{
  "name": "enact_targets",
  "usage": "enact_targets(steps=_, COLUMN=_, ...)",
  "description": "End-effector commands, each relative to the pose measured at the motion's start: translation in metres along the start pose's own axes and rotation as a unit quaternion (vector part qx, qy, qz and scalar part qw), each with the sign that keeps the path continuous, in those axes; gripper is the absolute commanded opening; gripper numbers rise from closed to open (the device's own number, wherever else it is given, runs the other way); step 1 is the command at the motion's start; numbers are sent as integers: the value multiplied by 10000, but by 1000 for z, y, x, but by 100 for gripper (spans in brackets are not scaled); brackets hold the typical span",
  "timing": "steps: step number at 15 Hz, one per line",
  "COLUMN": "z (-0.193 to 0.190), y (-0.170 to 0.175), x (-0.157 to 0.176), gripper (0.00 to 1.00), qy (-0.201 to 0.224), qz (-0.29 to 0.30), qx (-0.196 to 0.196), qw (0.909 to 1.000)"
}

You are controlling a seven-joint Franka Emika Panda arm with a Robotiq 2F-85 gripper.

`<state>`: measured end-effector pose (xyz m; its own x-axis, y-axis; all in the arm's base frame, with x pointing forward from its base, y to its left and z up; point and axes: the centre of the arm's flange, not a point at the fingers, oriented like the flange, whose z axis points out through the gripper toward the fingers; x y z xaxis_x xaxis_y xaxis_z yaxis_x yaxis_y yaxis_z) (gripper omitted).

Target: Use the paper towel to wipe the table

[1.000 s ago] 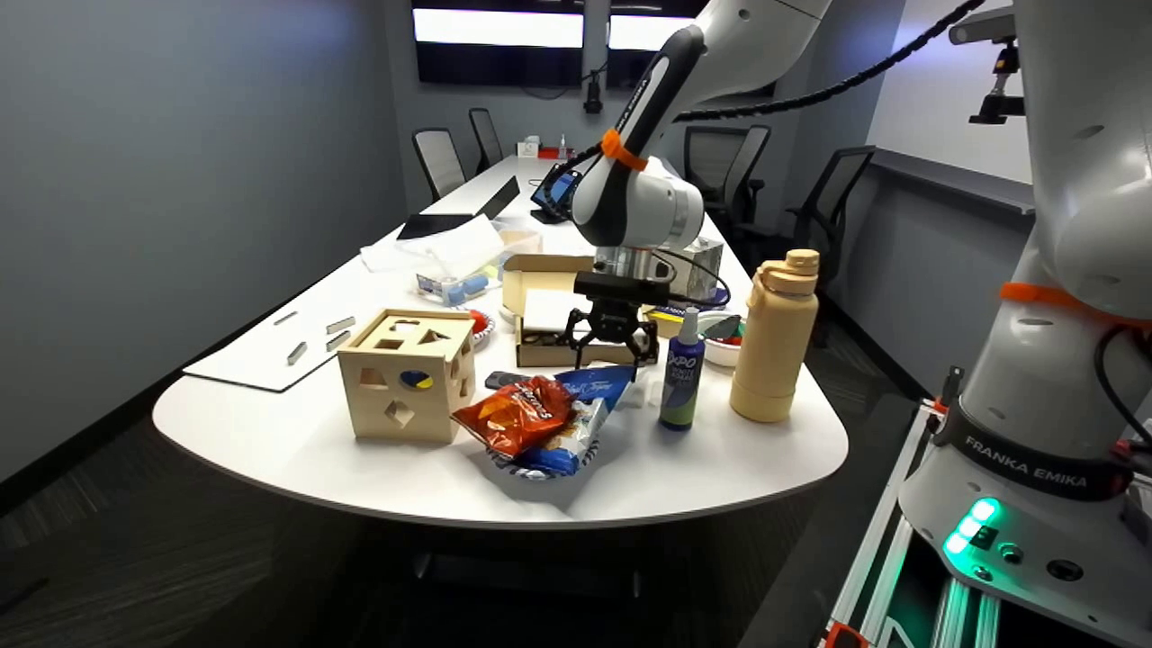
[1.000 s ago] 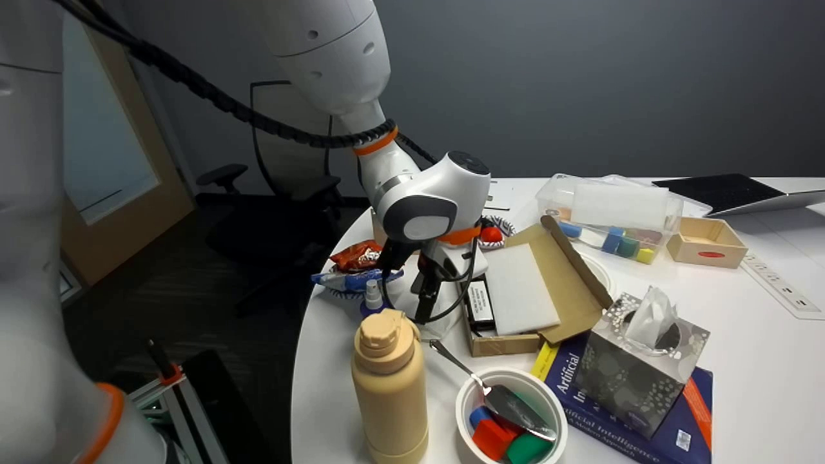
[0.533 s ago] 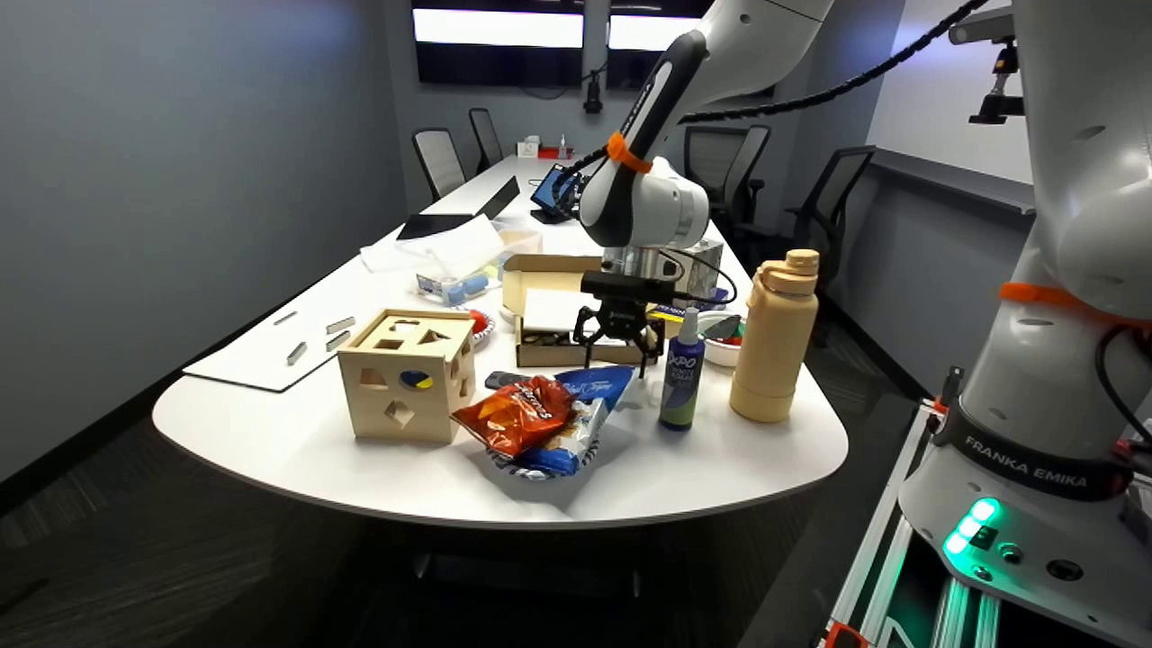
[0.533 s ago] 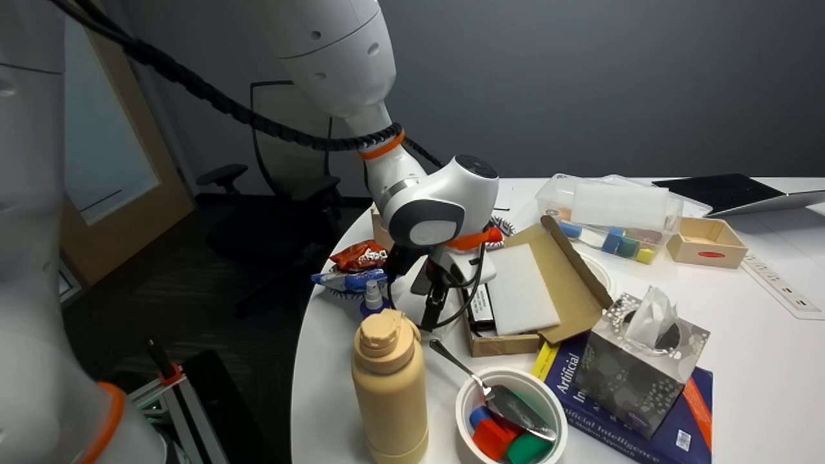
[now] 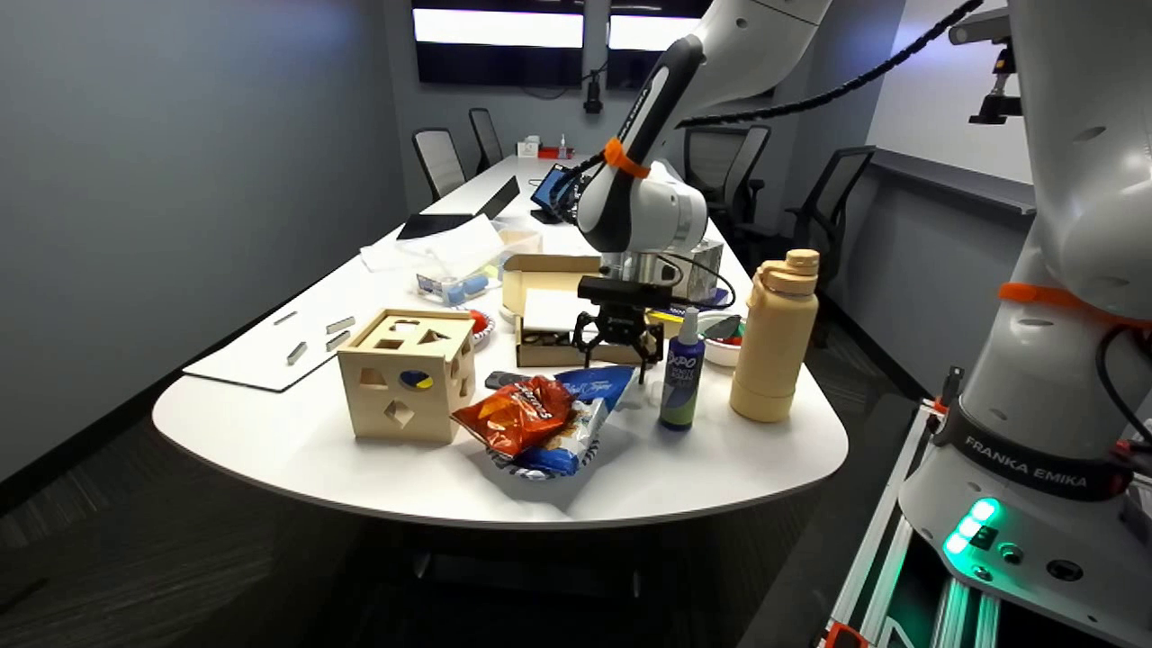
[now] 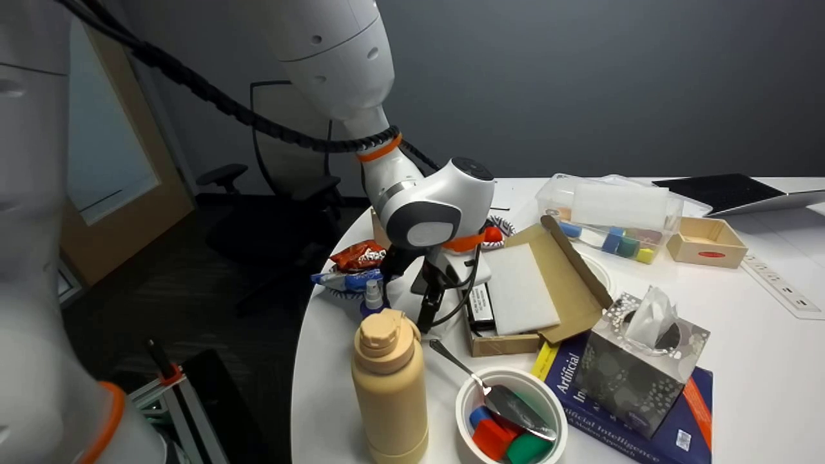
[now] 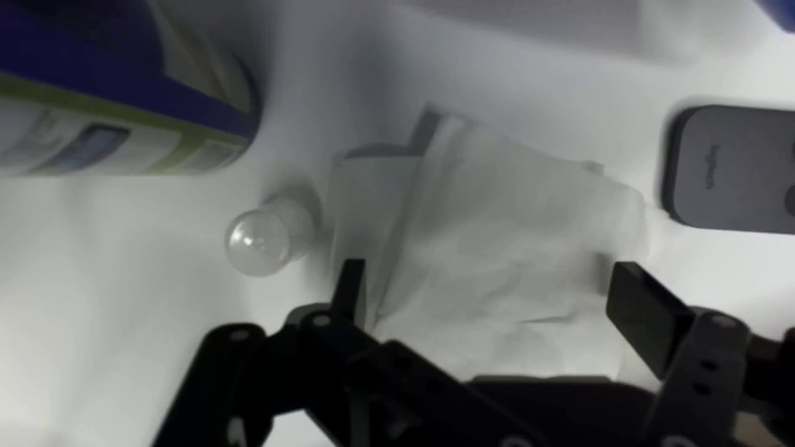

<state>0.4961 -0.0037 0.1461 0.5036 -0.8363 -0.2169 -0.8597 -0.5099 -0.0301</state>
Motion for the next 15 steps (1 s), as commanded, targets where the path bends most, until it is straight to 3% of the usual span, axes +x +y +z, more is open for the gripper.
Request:
enact_targets(steps=1, z=7, y=-1, x=-2, gripper=100, qy=20, qz=123, qx=-62, qw=9999)
enact_targets(steps=3, z=10, y=0, x=-3, gripper=100, qy=-1, qz=167, qx=-59, qw=9998)
enact_targets(steps=4, z=11, y=0, x=-3, gripper=95, qy=-4, qz=186, qx=-69, qw=9998)
enact_targets(steps=5, z=11, y=1, x=-3, gripper=72, qy=-10, qz=202, qx=-75, qw=9998)
enact_targets(steps=7, z=13, y=1, x=-2, gripper=70, qy=-24, qz=211, qx=-77, qw=9997)
enact_targets(steps=15, z=6, y=-6, x=1, gripper=6, qy=-11, qz=248, qx=-9, qw=9997)
